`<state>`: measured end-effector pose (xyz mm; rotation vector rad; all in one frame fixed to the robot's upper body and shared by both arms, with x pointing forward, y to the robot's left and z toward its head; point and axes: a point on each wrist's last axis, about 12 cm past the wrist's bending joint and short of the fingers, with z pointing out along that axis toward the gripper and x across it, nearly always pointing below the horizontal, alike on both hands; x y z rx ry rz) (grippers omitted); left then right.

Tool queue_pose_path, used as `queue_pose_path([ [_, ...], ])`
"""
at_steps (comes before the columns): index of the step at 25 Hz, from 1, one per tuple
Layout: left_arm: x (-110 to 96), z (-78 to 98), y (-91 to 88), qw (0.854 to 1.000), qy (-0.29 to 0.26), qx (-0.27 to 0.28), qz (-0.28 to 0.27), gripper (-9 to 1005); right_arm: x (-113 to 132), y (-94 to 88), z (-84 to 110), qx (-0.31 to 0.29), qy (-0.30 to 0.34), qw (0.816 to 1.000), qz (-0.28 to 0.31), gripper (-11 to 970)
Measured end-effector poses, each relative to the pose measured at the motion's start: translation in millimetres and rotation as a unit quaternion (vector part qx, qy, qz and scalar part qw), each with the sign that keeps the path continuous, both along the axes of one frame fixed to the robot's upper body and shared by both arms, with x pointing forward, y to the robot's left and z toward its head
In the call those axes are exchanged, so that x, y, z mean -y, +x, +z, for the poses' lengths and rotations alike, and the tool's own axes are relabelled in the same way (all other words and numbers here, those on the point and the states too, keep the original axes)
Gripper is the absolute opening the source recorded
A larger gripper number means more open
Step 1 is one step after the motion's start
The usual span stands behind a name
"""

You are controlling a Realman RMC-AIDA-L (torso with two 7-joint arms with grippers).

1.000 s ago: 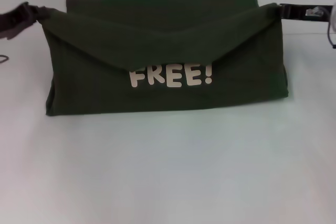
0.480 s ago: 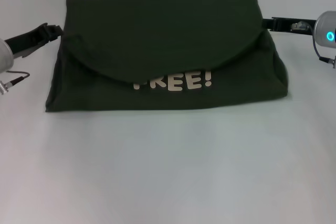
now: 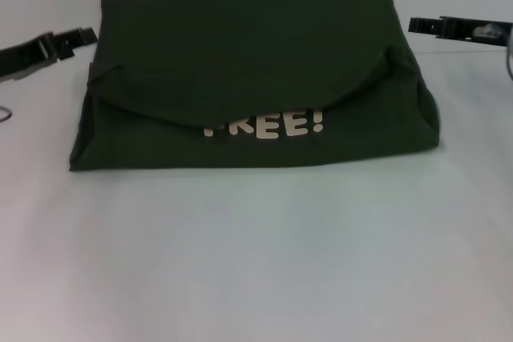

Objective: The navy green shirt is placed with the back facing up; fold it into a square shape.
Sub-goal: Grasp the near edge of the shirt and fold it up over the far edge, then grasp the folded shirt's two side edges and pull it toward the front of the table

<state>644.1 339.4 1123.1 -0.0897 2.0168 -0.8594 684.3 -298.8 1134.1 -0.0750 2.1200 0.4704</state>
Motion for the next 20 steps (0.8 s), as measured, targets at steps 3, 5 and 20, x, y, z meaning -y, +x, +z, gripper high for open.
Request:
queue_pose_path([
  [3,-8,-3.2,-20.4,0.997,0.024,-0.01,-0.066,600,12,-14.8,5.2,-0.007,0.048,0.998,0.044,709],
  [5,-10,-10.3,-30.3,0.995,0.041,-0.029,-0.09,681,19,-24.5,7.3,-0.018,0.067,0.995,0.074,813],
  [20,-2,-43.4,-37.5,0.987,0.103,-0.097,-0.077,894,33,-43.3,-0.4,-0.058,0.071,0.99,0.108,905],
])
